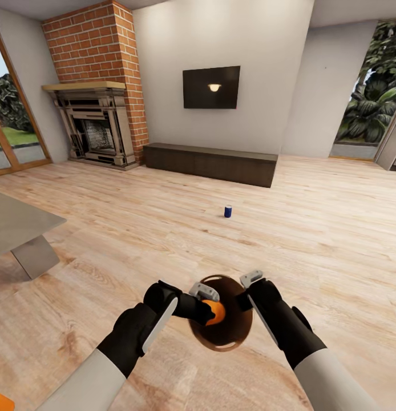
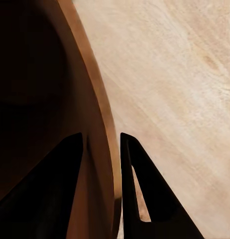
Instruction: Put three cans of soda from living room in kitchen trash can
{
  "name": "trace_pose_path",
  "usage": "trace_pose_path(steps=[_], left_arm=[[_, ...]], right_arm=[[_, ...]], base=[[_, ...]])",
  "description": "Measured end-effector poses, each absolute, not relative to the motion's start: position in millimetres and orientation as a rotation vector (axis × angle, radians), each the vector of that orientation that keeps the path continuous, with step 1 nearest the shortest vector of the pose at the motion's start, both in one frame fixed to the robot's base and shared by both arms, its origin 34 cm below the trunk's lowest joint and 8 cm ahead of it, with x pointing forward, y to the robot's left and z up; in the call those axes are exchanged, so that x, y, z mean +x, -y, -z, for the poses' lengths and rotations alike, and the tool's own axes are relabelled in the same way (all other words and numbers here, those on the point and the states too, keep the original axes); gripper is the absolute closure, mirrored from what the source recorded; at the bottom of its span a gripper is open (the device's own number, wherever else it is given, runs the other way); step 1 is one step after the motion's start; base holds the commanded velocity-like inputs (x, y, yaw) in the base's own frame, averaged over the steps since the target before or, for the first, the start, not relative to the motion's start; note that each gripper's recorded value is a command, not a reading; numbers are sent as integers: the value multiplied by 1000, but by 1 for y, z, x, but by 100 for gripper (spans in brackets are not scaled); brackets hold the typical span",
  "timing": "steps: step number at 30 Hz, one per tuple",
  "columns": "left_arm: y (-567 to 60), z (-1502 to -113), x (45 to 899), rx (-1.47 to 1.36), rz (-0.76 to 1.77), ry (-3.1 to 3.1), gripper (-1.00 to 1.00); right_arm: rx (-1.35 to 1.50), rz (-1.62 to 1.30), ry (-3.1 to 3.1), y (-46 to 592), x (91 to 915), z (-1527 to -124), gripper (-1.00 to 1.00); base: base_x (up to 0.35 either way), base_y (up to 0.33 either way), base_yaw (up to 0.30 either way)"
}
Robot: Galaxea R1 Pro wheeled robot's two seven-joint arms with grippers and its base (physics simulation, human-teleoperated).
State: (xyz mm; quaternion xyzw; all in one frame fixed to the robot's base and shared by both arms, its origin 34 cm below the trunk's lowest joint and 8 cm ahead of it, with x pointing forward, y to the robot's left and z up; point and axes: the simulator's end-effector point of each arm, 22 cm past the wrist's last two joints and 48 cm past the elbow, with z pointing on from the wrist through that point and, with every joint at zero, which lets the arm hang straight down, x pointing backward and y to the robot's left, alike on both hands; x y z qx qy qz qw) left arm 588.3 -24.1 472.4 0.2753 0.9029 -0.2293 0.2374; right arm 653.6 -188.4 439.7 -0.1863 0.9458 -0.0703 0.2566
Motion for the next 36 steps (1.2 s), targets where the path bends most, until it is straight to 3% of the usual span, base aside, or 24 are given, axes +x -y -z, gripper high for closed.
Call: trace_pose_path(steps=[29, 30, 36], left_arm=[[19, -470, 592, 759, 590, -2473, 100], [19, -470, 592, 759, 590, -2473, -100], [18, -469, 592, 757, 584, -2475, -100]], right_arm=[[-552, 124, -2514, 140, 654, -455, 100], [-553, 129, -2513, 140, 654, -455, 100], [-553, 128, -2513, 140, 654, -455, 100]], base=[[0, 0, 0], [0, 0, 0], [0, 0, 0]])
